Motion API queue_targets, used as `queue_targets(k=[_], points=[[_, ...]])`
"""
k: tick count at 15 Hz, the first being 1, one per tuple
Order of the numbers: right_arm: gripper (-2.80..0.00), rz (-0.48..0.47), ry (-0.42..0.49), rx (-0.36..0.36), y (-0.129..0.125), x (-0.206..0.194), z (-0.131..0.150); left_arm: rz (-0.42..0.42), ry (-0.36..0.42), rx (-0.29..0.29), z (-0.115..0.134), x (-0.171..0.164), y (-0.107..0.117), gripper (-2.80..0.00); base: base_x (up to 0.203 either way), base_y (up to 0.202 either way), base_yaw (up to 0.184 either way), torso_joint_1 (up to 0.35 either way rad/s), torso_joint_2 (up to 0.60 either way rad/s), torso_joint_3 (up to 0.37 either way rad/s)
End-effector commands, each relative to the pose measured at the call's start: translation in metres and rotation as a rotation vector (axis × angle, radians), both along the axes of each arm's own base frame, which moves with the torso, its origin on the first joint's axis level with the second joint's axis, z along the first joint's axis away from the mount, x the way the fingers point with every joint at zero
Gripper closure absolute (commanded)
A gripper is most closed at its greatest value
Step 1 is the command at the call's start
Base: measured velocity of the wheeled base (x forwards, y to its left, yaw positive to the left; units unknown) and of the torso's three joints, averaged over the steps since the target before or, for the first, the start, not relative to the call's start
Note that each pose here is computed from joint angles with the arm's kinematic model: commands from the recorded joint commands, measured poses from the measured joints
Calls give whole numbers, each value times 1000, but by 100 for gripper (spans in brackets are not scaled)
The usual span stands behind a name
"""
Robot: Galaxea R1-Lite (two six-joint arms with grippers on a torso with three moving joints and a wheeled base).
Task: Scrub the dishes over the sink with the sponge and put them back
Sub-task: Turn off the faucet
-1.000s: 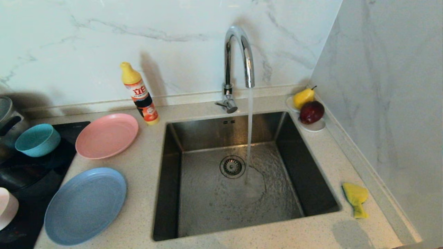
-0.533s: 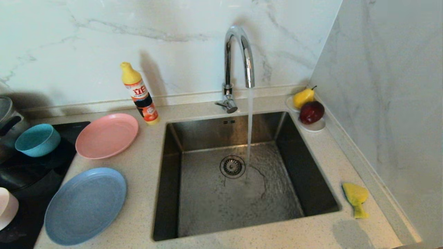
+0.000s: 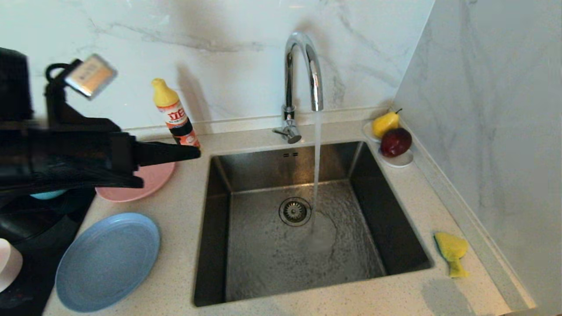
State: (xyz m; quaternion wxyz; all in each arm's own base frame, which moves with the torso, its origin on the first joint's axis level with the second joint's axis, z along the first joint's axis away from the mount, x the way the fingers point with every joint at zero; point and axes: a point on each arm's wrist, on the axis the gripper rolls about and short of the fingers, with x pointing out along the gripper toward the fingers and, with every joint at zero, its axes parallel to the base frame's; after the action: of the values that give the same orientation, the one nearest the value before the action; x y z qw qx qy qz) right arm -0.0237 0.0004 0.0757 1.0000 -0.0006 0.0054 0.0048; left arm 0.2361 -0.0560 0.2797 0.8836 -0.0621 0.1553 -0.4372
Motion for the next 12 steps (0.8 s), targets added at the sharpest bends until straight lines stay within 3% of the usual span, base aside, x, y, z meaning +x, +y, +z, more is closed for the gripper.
queue_targets(k=[1,4,6,9,12], points=[[0,0,1,0,0,0,0,-43,157,16,-53,59,-23,0,0,0,0,0,0,0],[0,0,2,0,0,0,0,-8,220,-74,-73,94,-39,0,0,0,0,0,0,0],[0,0,2,0,0,0,0,32,219,-135,-82,112,-53,0,0,0,0,0,0,0],[0,1,3,0,0,0,0,81,204,-142,-93,125,-70,0,0,0,0,0,0,0],[0,0,3,0,0,0,0,81,256,-184,-96,128,-76,0,0,0,0,0,0,0]])
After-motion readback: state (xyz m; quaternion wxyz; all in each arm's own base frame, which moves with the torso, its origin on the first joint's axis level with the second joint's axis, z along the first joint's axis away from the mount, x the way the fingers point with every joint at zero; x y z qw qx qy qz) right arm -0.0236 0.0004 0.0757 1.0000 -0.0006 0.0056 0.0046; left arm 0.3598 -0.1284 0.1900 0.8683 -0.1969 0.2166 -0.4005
